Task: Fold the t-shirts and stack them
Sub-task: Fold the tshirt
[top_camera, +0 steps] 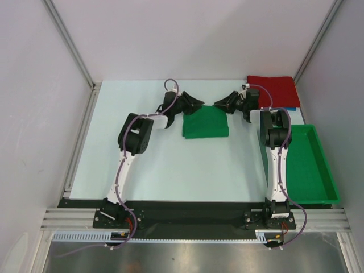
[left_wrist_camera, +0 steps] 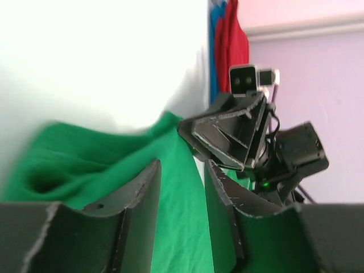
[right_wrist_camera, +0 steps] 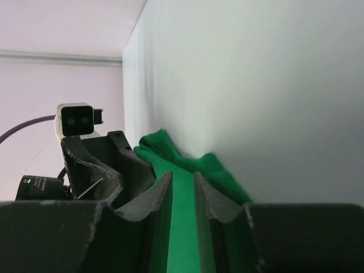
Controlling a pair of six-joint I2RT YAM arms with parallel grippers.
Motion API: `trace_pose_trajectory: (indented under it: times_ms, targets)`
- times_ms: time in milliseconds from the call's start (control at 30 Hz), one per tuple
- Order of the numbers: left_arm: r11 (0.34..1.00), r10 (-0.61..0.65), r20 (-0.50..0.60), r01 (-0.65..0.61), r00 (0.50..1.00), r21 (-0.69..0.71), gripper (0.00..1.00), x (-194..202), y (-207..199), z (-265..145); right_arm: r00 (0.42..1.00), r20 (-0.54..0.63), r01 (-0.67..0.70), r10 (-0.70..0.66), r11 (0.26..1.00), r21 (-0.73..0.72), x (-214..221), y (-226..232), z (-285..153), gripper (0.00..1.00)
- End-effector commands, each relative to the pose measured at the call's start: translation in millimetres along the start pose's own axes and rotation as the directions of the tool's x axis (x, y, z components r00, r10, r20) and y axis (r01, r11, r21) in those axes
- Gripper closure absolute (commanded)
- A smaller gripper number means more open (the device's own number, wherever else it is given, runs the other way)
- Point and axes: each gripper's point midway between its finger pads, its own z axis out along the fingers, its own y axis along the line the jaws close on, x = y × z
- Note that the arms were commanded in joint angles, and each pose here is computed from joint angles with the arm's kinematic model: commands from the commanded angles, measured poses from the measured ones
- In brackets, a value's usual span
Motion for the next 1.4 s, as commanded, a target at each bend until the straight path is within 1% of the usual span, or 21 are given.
trace_pose_trajectory:
  times_ms: [0,133,200,300,333,367,433,467,533,567,600,667,700,767,800,867,900,1000,1033,1200,1367]
  targets:
    - [0.992,-0.064,0.068,0.071,0.996,-0.107,0.58,-27.5,26.0,-2.0,0.998,0.06,-0.034,0.031,0.998,0.06,-19.5,-26.1,1.0,0.73]
    - [0.983,-0.076,0.081,0.088,0.994,-0.159,0.58,-42.1,41.9,-4.2,0.996,0.068,-0.069,0.062,0.992,0.104,-22.1,-41.4,2.9,0.73]
    - [0.98,-0.056,0.061,0.066,0.997,-0.189,0.58,-47.3,46.2,-4.0,0.997,0.067,-0.046,0.04,0.994,0.094,-32.6,-31.3,5.6,0.74]
    - [0.982,0.008,0.025,-0.003,1.0,-0.189,0.57,-64.4,23.7,-4.2,0.999,0.047,-0.026,0.02,0.991,0.134,-42.8,-18.7,-0.7,0.75]
    - [0.986,0.051,0.035,-0.045,0.998,-0.158,0.56,-77.6,-4.2,-7.2,0.999,0.052,-0.005,-0.003,0.99,0.143,-47.9,-11.8,-4.6,0.75]
    - [0.982,0.07,0.034,-0.063,0.997,-0.18,0.56,-82.0,-13.7,-14.1,0.996,0.061,0.056,-0.064,0.989,0.137,-56.6,10.9,-11.2,0.75]
    - [0.967,0.197,0.059,-0.184,0.979,-0.177,0.53,-94.3,-54.0,-33.9,0.986,0.094,0.118,-0.135,0.979,0.164,-77.8,38.0,-35.6,0.71]
    - [0.966,0.204,0.072,-0.189,0.976,-0.178,0.53,-94.7,-64.9,-40.4,0.98,0.105,0.15,-0.17,0.974,0.17,-83.5,49.0,-42.9,0.68]
    - [0.953,0.249,0.058,-0.234,0.967,-0.191,0.52,-84.0,-74.4,-55.4,0.979,0.097,0.153,-0.178,0.963,0.222,-81.7,59.1,-57.6,0.62]
    - [0.948,0.284,0.083,-0.268,0.955,-0.17,0.52,-86.3,-103.1,-69.7,0.975,0.098,0.173,-0.199,0.958,0.228,-82.1,67.9,-64.3,0.61]
    - [0.939,0.316,0.083,-0.299,0.945,-0.172,0.52,-81.5,-111.9,-76.9,0.966,0.106,0.209,-0.237,0.952,0.222,-83.0,91.8,-76.0,0.6]
    - [0.932,0.323,0.042,-0.31,0.945,-0.186,0.51,-53.0,-104.7,-84.7,0.967,0.09,0.215,-0.24,0.95,0.227,-67.7,95.7,-84.1,0.56]
    - [0.931,0.341,0.051,-0.33,0.939,-0.154,0.51,-46.1,-126.1,-95.1,0.958,0.092,0.247,-0.271,0.946,0.208,-61.4,115.0,-91.6,0.55]
    - [0.938,0.332,0.007,-0.33,0.943,-0.108,0.52,-10.2,-119.3,-96.0,0.973,0.046,0.213,-0.226,0.955,0.206,-30.8,100.8,-96.7,0.53]
    - [0.948,0.31,-0.013,-0.31,0.951,-0.068,0.53,4.6,-124.7,-98.0,0.969,0.067,0.223,-0.236,0.961,0.161,-27.0,116.2,-100.5,0.53]
    - [0.954,0.299,-0.059,-0.3,0.952,-0.015,0.55,38.6,-117.7,-93.5,0.977,0.048,0.199,-0.206,0.973,0.114,-5.5,110.6,-105.0,0.53]
    - [0.953,0.304,-0.09,-0.304,0.949,0.008,0.56,53.0,-116.4,-91.3,0.98,0.013,0.195,-0.197,0.977,0.087,22.9,100.9,-98.1,0.54]
    - [0.948,0.315,-0.18,-0.317,0.932,0.019,0.59,93.9,-97.5,-77.6,0.99,-0.025,0.142,-0.141,0.99,0.004,62.0,87.3,-99.5,0.62]
    - [0.95,0.305,-0.207,-0.311,0.929,0.006,0.6,106.4,-84.6,-72.5,0.993,-0.059,0.106,-0.106,0.994,-0.012,75.0,79.8,-96.7,0.69]
    - [0.951,0.27,-0.244,-0.298,0.931,-0.086,0.64,117.5,-30.7,-66.2,0.995,-0.096,0.03,-0.029,1.0,0.002,101.9,29.3,-95.5,0.8]
    - [0.937,0.243,-0.267,-0.297,0.933,-0.184,0.64,104.5,17.9,-77.1,0.998,-0.05,-0.041,0.045,0.996,0.08,93.3,-17.4,-111.8,0.8]
